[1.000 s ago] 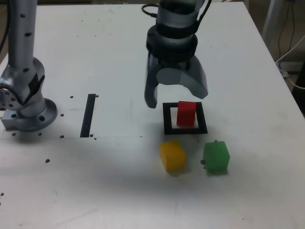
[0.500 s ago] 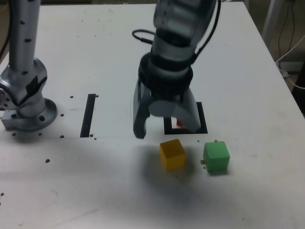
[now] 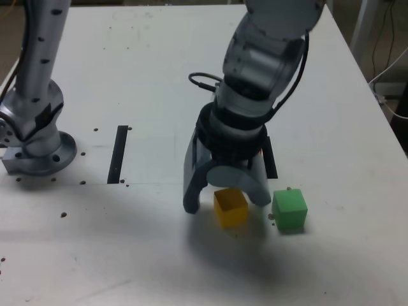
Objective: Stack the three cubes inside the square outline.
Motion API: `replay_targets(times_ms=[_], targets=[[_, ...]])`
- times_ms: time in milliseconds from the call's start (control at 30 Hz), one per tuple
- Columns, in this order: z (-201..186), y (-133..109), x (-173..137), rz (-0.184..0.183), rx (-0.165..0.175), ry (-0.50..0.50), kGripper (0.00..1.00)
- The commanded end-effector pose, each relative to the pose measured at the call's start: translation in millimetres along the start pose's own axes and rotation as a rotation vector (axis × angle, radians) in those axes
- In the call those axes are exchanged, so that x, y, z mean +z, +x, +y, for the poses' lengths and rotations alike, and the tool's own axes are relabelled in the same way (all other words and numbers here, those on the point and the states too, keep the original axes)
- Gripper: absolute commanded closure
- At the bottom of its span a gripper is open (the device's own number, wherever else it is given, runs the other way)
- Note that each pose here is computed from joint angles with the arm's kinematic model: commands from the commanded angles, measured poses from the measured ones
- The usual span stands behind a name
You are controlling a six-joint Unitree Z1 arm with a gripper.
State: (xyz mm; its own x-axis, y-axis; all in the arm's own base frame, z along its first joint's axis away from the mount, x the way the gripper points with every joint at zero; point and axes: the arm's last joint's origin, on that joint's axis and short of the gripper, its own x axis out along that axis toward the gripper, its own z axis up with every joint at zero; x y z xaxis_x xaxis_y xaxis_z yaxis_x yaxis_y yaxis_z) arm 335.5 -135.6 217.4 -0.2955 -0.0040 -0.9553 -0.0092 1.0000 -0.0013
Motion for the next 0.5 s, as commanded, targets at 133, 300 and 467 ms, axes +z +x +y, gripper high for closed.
replay_targets(times_ms=[133,300,467], targets=[[-3.1,7.5,5.2,0.016,-0.028,0.017,0.15],[-5.0,12.9,8.8,0.021,-0.050,0.037,0.35],[-5.3,15.0,11.1,0.011,-0.049,0.046,0.65]])
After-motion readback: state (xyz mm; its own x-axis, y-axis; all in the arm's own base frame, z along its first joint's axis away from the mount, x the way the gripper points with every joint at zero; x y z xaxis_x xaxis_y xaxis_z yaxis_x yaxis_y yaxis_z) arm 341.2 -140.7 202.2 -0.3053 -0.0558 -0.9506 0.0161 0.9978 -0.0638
